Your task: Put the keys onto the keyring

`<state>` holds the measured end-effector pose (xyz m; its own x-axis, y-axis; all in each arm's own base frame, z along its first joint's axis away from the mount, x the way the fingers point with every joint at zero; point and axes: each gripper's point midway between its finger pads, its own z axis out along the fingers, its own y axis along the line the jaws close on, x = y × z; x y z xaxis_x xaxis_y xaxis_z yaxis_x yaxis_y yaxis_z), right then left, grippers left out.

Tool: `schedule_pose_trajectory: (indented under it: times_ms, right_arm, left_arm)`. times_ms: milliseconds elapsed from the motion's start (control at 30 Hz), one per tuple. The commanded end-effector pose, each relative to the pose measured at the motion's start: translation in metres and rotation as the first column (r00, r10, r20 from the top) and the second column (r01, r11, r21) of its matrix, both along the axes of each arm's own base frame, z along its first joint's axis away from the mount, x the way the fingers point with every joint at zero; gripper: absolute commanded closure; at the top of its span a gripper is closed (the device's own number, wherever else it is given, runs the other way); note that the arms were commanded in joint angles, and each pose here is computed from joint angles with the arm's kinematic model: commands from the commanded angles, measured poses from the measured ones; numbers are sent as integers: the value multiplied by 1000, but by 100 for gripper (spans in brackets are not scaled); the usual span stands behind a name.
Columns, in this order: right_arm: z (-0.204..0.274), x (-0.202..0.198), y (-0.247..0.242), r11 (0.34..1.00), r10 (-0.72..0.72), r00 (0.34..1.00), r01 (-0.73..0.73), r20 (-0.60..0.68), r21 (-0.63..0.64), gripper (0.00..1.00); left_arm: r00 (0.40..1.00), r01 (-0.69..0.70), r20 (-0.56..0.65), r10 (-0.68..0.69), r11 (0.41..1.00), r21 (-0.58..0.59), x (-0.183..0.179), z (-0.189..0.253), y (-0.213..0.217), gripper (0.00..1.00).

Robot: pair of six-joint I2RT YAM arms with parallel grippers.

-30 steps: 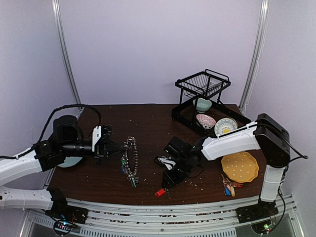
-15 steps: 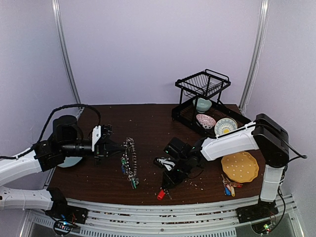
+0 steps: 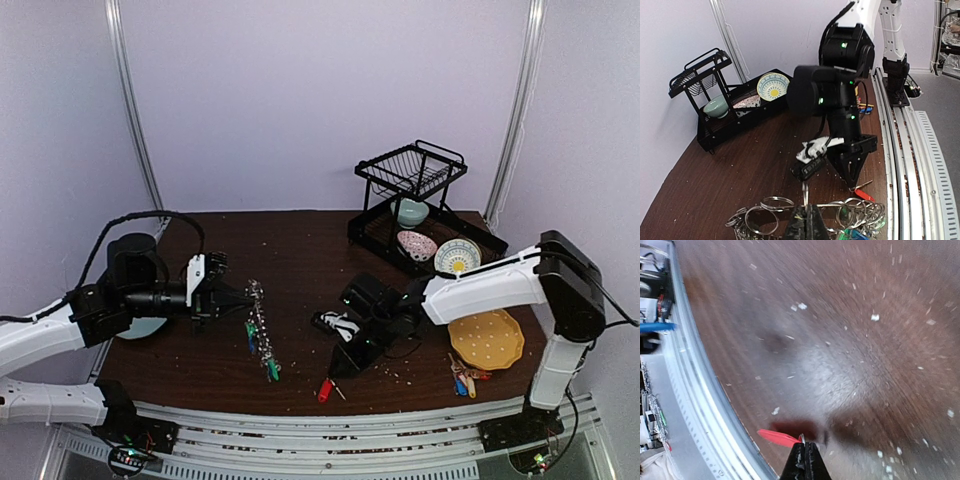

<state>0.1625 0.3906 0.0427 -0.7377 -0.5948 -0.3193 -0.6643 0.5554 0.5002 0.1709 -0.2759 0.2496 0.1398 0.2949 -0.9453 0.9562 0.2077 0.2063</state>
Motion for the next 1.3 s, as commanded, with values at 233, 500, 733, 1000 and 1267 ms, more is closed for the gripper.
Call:
schedule_pose_trajectory:
  times_ms: [233, 500, 733, 1000, 1267]
  right_arm:
    - [178, 43, -7, 966, 40, 661, -217, 749, 140, 100]
    - [238, 17, 3, 874, 139, 223, -485, 965, -14, 100]
    - [252, -9, 12, 796, 149, 94, -602, 984, -63, 100]
    - [259, -33, 14, 763, 131, 44, -642, 990, -72, 100]
    - [239, -28, 27, 774, 228, -15, -604, 974, -190, 100]
  left_arm:
    - [988, 156, -12, -156, 987, -42, -15, 23, -26, 100]
    - [949, 315, -22, -314, 948, 42, -39, 15, -53, 100]
    - [920, 386, 34, -391, 917, 96, -46, 15, -64, 100]
    - [920, 384, 34, -390, 917, 109, -41, 12, -69, 100]
    - [927, 374, -5, -375, 923, 87, -37, 8, -74, 100]
